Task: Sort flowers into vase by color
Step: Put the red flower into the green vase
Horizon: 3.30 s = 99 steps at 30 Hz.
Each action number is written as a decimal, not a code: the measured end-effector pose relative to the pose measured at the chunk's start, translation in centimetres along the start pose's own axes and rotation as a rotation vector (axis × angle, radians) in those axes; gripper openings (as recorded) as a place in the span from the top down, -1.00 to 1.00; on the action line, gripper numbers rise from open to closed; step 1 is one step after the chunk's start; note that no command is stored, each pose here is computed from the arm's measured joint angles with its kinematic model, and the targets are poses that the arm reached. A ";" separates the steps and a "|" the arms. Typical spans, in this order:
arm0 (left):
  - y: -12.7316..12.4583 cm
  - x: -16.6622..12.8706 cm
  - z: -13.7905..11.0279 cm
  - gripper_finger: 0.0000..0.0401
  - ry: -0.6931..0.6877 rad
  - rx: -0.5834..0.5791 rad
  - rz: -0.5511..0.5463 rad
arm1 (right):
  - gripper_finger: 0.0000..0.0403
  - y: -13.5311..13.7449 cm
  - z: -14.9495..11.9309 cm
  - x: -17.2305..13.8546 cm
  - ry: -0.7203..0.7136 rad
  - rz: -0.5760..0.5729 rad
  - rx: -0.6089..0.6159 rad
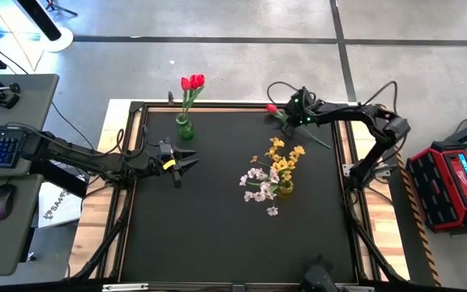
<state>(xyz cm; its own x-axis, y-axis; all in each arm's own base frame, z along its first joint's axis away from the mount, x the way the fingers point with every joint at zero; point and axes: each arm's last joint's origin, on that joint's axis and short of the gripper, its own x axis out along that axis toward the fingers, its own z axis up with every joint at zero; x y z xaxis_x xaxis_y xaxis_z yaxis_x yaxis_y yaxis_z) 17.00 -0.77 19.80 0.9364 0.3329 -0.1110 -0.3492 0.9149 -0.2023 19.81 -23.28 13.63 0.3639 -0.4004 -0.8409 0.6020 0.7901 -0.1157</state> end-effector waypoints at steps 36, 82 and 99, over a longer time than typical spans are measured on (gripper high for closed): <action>-0.8 -0.4 2.5 0.22 -0.253 0.230 -0.074 | 1.00 8.6 7.8 -22.7 -1.373 0.506 -0.086; -3.1 5.2 8.1 -0.29 -0.322 0.498 -0.176 | 1.00 22.7 10.6 -17.4 -1.398 0.905 -0.346; -4.9 9.7 9.4 -0.21 -0.295 0.493 -0.181 | 1.00 23.5 10.2 -17.4 -1.379 0.888 -0.382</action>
<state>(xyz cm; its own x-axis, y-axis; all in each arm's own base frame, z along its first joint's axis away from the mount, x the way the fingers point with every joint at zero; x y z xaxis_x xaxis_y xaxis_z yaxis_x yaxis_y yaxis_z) 28.09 0.11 28.87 0.9742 0.1467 0.1716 -0.1922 0.9375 0.2900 34.87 -2.44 30.90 0.9032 0.2840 0.3220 -0.2362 0.9549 -0.1797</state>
